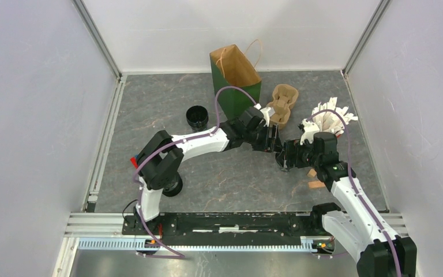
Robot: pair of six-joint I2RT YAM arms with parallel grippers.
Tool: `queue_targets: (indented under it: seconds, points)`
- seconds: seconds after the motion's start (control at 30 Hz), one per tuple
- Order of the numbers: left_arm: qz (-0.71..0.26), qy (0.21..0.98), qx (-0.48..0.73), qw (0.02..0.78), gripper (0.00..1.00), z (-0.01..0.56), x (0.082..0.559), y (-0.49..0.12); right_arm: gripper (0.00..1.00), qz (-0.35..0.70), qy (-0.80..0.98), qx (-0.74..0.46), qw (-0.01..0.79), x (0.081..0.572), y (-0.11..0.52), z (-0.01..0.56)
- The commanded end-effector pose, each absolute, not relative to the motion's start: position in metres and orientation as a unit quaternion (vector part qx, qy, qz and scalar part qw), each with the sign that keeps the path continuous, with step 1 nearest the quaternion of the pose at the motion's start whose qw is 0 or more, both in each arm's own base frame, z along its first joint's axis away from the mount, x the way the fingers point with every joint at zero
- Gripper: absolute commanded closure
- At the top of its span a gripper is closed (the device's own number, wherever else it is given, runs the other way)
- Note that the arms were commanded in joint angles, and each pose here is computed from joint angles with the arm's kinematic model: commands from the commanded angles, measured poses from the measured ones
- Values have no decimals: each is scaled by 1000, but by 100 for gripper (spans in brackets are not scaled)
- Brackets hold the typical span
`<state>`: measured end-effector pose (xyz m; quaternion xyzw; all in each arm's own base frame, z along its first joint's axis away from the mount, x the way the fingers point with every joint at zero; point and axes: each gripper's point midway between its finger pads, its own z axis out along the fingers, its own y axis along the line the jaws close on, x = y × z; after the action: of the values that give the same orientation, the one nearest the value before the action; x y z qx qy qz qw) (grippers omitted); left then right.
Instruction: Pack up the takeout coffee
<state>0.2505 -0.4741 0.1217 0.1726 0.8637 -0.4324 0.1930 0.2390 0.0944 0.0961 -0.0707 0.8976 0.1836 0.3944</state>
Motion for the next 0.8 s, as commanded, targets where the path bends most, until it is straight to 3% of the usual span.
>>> queue_targets:
  seconds: [0.0,0.77]
  points:
    - [-446,854,210,166,28,117,232,-481,2,186,894,-58,404,243,94,97]
    - [-438,860,208,158,32,89,220,-491,2,203,895,-70,391,234,100,100]
